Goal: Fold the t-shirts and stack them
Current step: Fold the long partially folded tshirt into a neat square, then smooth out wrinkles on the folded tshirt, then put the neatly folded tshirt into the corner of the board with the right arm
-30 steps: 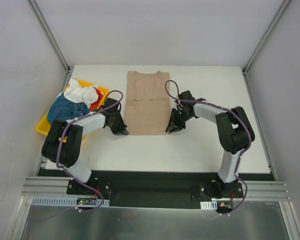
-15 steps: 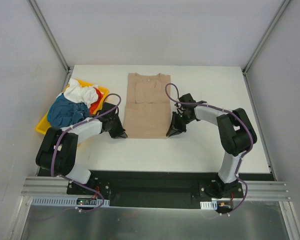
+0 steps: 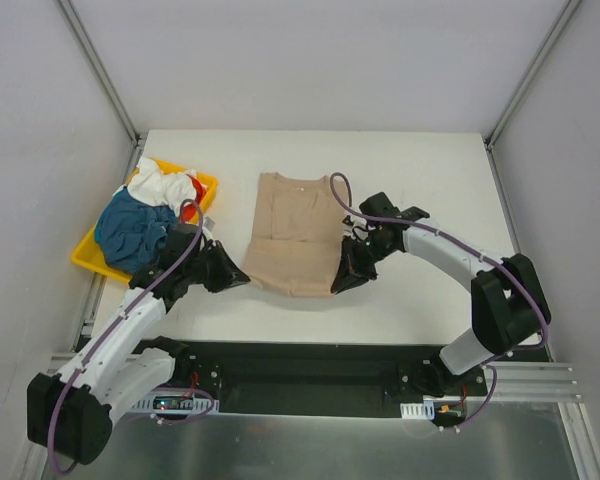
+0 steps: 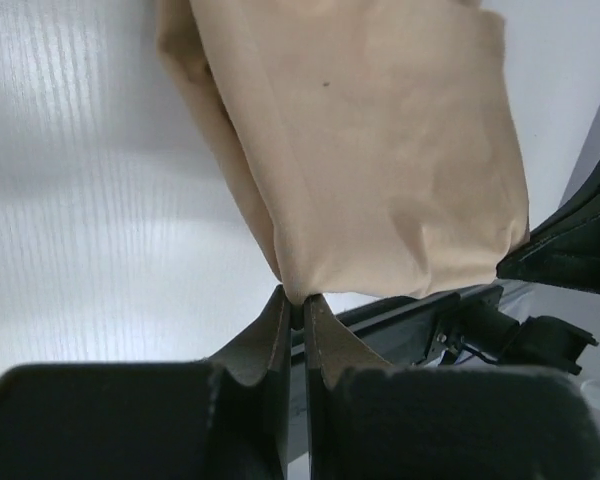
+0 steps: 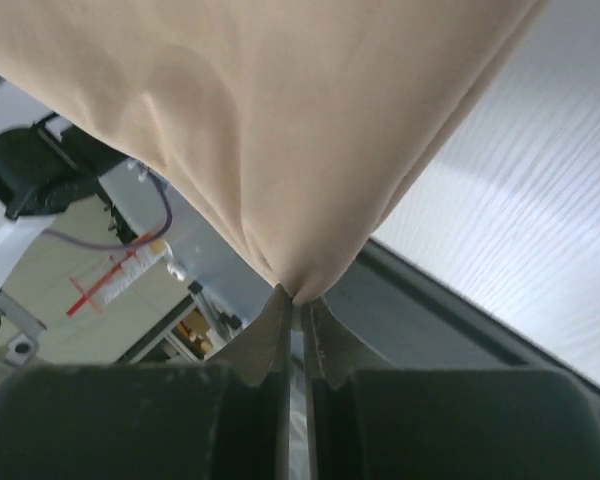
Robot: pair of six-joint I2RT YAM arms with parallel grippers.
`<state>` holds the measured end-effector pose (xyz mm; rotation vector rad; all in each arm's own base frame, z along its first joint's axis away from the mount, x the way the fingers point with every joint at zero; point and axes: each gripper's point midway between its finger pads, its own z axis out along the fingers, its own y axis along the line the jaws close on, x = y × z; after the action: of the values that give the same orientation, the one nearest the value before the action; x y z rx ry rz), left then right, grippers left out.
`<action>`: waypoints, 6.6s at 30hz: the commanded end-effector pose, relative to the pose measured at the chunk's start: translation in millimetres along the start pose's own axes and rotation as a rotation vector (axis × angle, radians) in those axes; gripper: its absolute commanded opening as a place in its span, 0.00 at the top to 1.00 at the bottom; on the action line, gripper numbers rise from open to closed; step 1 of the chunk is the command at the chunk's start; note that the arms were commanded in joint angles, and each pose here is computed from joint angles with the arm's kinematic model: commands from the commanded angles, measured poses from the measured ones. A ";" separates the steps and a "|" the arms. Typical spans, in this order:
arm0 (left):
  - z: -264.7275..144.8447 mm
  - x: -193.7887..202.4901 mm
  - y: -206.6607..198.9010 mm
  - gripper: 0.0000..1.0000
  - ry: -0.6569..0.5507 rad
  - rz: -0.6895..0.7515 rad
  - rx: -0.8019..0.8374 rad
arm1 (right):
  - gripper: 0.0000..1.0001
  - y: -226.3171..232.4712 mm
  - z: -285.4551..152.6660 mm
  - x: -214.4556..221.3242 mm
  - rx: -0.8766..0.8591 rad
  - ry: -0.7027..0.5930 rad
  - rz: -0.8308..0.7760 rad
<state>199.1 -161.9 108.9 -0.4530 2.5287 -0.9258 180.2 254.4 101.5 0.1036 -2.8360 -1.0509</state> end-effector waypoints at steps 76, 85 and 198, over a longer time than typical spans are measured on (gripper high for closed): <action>129.1 -197.6 -126.4 0.01 -0.058 0.209 0.053 | 0.04 -50.8 -116.7 -166.6 -0.209 -0.176 0.247; 109.1 -167.7 -152.3 0.01 -0.053 0.271 0.097 | 0.04 6.4 -114.7 -144.8 -0.164 -0.271 -0.008; -32.3 -117.7 -12.0 0.01 -0.430 0.206 -0.350 | 0.97 -111.0 -6.0 -100.8 0.542 -0.245 -0.036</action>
<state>276.8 -103.9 150.6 -0.4281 2.3299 -0.2711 270.9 187.1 22.4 0.0611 -3.2141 -0.3898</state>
